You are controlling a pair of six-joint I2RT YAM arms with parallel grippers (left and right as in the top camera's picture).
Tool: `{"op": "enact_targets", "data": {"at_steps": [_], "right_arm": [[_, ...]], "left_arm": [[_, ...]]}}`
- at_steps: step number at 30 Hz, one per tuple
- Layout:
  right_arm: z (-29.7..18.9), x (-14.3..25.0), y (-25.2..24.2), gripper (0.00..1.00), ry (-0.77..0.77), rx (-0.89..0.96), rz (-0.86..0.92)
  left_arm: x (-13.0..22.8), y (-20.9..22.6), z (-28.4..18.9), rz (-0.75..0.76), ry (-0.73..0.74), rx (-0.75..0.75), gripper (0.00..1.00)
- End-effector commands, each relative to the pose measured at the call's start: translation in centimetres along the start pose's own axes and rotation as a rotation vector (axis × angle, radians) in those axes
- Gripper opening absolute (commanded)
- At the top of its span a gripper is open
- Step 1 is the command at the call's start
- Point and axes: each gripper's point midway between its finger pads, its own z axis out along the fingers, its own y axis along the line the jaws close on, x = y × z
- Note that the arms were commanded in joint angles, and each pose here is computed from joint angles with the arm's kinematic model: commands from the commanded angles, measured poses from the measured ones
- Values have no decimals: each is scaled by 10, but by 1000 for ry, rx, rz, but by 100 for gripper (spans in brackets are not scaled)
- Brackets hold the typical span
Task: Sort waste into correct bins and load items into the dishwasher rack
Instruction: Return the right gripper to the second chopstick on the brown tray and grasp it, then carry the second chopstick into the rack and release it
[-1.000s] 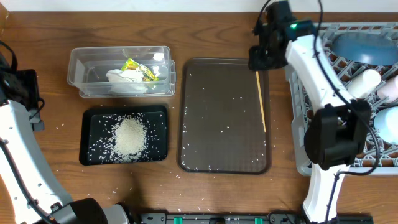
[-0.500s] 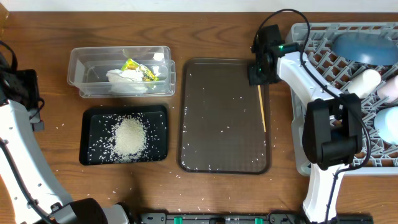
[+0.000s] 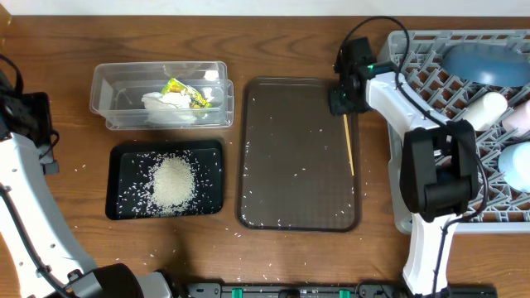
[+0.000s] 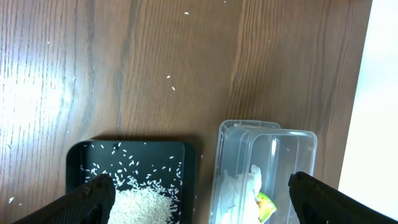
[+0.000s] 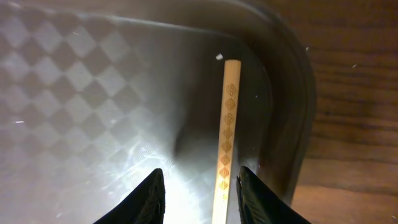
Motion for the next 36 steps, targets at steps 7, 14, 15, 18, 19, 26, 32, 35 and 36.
{"op": "enact_targets", "data": {"at_steps": [7,14,15,18,19,26,32,35,36], "right_arm": [[12,8,-5,37,23,60,6],[16,12,-1,23,35,56,39],[17,13,0,22,39,56,37],[24,18,4,20,53,61,40],[28,21,6,20,62,61,39],[27,24,12,3,72,57,66],[-10,1,5,1,8,46,104],[-47,-21,-7,1,-57,33,137],[-63,-29,-12,1,-84,30,151]], "left_arm": [[-3,1,0,-14,-6,-5,92],[-3,1,0,-14,-6,-5,92],[-3,1,0,-14,-6,-5,92],[-3,1,0,-14,-7,-5,92],[-3,1,0,-14,-7,-5,92],[-3,1,0,-14,-7,-5,92],[-3,1,0,-14,-7,-5,92],[-3,1,0,-14,-7,-5,92],[-3,1,0,-14,-7,-5,92]]}}
